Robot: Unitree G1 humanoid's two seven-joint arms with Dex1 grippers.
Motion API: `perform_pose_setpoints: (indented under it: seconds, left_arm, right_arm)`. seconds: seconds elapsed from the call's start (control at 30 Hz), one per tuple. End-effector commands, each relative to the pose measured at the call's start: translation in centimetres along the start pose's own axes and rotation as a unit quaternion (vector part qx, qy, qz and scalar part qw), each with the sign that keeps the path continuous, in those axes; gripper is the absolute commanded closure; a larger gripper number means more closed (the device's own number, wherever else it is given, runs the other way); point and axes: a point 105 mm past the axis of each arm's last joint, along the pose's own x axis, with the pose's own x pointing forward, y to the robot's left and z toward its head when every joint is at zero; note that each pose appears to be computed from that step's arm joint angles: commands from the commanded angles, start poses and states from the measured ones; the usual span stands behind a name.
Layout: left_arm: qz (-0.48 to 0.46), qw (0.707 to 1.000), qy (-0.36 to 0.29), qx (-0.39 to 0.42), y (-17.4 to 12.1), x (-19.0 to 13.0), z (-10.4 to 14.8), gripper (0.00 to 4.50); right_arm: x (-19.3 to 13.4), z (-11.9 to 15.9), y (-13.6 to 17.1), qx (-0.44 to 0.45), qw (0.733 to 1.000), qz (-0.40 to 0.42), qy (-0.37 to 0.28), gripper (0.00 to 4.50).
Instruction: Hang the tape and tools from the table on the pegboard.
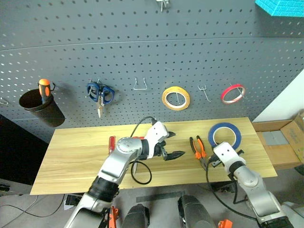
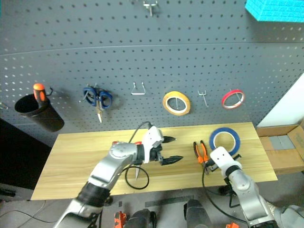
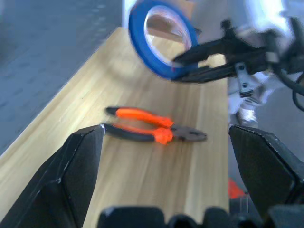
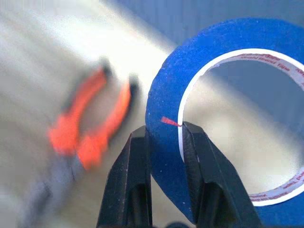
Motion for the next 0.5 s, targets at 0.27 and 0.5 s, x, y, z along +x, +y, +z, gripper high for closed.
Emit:
perform_pose_setpoints:
  seconds: [0.27, 0.5]
  left_arm:
    - [0.128, 0.991, -0.029, -0.024, 2.5, -5.4, 2.9, 0.00]
    - [0.114, 0.992, -0.041, -0.021, 2.3, -4.6, 3.8, 0.00]
  right_arm:
    - [2.1, 7.1, -1.4, -0.109, 0.972, -0.058, -0.201, 4.15]
    - [4.7, 7.4, -2.3, -0.080, 0.973, -0.043, -0.210, 4.15]
